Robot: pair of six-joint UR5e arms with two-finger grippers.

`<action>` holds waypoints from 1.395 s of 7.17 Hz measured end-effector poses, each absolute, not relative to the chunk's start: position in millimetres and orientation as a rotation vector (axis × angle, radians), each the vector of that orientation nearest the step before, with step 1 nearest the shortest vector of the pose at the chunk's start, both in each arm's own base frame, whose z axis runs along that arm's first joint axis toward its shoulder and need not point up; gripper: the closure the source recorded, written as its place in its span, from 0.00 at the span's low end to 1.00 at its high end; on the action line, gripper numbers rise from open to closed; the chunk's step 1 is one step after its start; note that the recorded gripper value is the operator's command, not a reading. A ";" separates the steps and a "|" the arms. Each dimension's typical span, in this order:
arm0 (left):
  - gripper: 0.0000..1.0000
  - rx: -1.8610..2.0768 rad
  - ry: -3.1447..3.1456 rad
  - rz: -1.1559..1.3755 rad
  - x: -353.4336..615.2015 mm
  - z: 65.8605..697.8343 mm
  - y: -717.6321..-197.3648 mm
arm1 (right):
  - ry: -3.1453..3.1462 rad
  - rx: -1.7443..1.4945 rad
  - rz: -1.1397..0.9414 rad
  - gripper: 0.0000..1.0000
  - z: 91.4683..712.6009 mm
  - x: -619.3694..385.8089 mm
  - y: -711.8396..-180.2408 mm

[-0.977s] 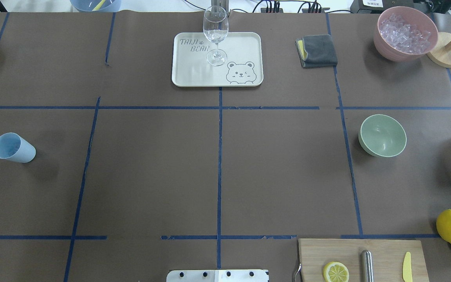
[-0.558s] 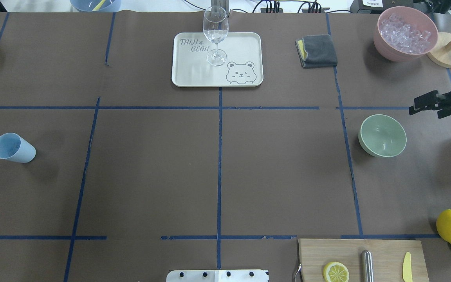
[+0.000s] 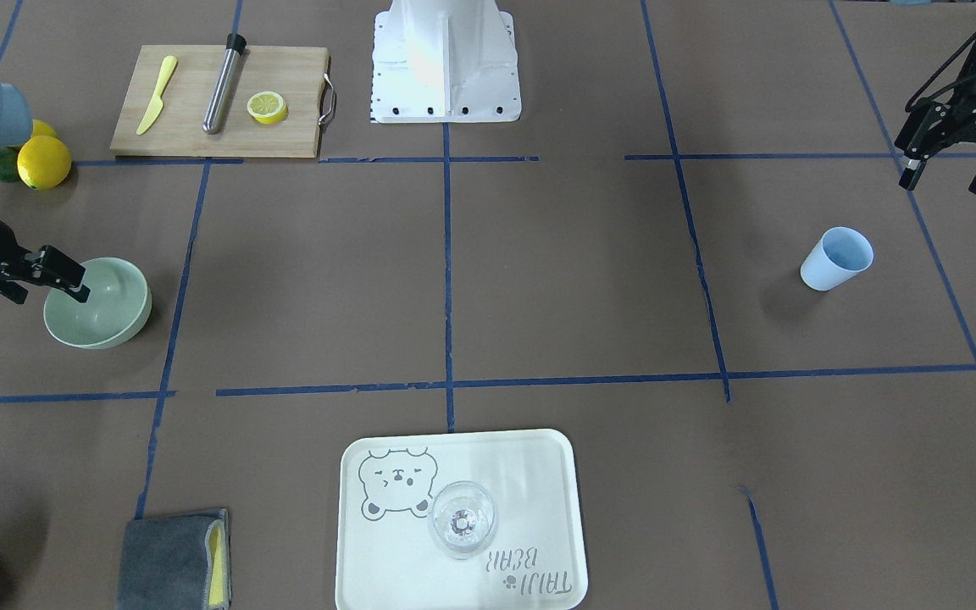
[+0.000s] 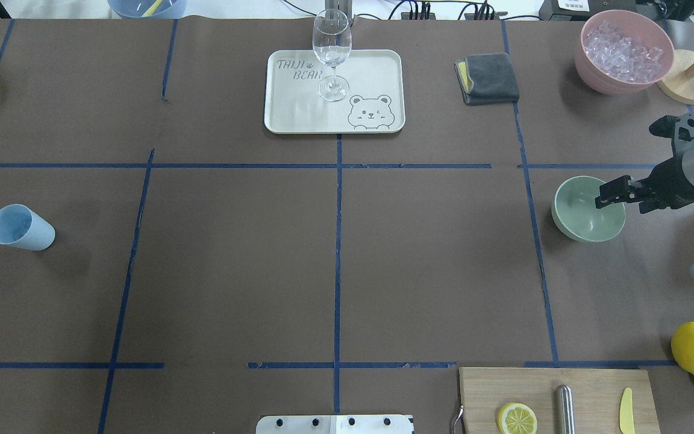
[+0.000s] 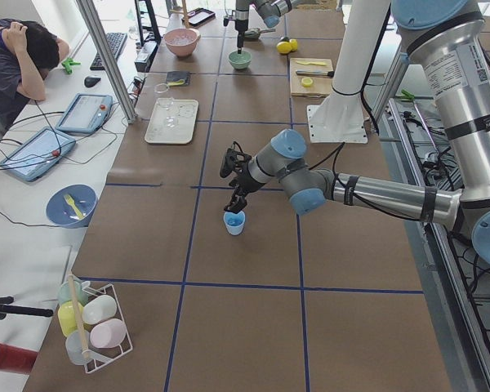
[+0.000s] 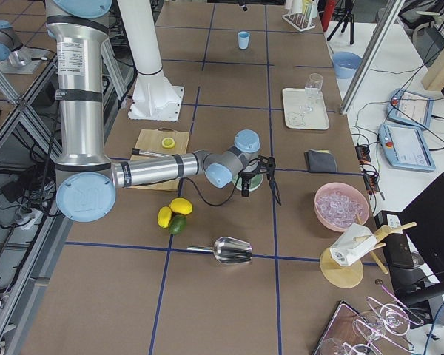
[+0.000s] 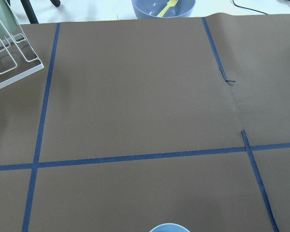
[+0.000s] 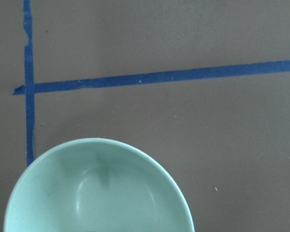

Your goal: Pour ice into bowl

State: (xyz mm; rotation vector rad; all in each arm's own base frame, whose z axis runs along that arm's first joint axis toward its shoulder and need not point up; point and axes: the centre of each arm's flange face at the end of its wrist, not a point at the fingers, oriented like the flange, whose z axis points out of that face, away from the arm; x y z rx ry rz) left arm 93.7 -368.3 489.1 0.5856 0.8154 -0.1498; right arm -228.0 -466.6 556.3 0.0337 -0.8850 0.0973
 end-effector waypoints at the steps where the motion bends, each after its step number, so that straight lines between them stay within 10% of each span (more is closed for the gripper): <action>1: 0.00 0.591 0.810 -0.149 98.1 489.4 -367.7 | -0.879 0.026 0.092 0.49 558.9 -233.3 -463.8; 3: 0.00 0.587 0.809 -0.147 106.3 490.1 -366.1 | -0.868 0.011 0.092 1.00 565.0 -236.7 -462.4; 10: 0.00 0.590 0.808 -0.202 160.6 498.2 -338.9 | -0.975 -0.020 0.093 1.00 529.2 -223.4 -470.8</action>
